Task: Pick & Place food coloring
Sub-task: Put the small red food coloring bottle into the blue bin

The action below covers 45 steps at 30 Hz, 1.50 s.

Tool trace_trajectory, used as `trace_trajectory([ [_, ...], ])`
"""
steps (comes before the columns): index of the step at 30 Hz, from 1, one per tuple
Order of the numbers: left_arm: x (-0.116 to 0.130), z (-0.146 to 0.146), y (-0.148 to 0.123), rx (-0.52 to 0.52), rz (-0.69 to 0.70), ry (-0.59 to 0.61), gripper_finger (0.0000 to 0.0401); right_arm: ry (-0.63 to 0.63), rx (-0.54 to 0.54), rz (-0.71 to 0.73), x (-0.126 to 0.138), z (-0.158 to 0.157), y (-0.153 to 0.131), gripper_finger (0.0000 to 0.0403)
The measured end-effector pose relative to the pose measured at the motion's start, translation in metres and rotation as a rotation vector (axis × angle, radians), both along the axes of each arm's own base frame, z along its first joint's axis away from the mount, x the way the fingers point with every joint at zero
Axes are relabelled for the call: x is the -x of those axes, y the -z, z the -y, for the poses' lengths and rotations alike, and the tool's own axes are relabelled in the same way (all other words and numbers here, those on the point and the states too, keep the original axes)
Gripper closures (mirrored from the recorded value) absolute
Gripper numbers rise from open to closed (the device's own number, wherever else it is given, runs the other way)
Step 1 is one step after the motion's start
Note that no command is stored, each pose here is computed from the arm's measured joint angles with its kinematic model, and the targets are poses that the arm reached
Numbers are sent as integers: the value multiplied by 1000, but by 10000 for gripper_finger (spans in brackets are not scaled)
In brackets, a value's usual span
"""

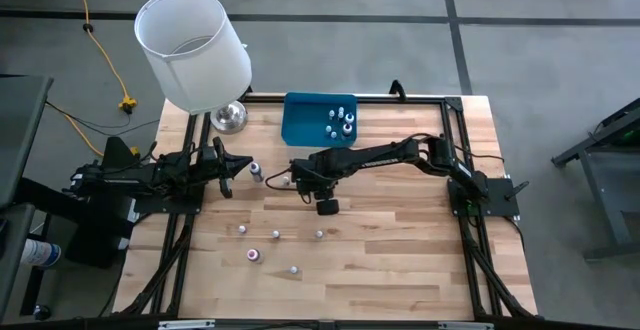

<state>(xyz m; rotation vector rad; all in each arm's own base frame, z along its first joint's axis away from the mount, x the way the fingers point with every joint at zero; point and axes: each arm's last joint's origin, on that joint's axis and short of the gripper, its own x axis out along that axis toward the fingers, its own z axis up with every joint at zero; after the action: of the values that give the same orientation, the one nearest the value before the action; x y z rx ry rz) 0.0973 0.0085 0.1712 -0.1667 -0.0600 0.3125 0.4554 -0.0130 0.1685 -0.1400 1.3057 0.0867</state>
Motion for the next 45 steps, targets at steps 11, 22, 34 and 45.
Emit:
trace_trajectory([
  [11,0,0,0,0,0,0,401,-5,-11,22,-2,0,-1,274],
  [22,0,0,0,0,0,0,401,-7,-10,40,-4,0,-1,330],
  [34,0,0,0,0,0,0,401,-5,-10,31,-3,0,-2,318],
  [45,0,0,0,0,0,0,401,20,-12,21,-2,0,-1,296],
])
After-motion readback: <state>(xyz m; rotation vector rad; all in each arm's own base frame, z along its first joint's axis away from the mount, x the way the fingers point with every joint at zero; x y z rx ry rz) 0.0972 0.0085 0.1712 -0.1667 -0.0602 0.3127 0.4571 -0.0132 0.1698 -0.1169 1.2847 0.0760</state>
